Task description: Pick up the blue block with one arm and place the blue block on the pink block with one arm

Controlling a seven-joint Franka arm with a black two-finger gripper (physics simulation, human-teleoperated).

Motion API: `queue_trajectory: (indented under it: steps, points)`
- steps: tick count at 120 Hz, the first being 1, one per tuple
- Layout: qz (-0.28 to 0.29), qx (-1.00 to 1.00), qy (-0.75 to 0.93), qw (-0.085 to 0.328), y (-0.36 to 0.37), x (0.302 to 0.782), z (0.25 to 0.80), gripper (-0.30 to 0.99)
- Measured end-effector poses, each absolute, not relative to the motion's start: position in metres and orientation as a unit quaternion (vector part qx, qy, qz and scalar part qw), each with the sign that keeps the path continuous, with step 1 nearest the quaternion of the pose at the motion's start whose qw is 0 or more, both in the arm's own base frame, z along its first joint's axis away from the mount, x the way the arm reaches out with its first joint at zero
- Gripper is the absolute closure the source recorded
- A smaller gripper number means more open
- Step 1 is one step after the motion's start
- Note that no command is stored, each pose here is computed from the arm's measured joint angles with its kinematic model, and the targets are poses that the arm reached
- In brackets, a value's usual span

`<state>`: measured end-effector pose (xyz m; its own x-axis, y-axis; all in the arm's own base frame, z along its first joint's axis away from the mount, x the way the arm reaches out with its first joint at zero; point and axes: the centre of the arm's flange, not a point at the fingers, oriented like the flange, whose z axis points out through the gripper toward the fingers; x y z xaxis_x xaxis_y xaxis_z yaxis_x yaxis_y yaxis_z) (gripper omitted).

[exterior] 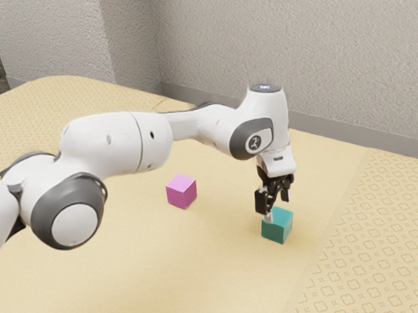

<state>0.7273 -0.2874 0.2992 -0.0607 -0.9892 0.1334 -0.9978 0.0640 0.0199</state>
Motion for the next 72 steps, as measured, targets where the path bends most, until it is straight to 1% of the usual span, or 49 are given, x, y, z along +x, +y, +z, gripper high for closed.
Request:
queue_trajectory:
  steps: [37, 59, 72]
  points:
    - [0.033, 0.682, -0.728, 0.066, -0.288, 0.728, 0.26, 0.0]
    - [0.029, 0.681, -0.728, 0.069, -0.288, 0.727, 0.246, 0.0]
    - [0.031, 0.683, -0.725, 0.076, -0.287, 0.727, 0.243, 0.15]
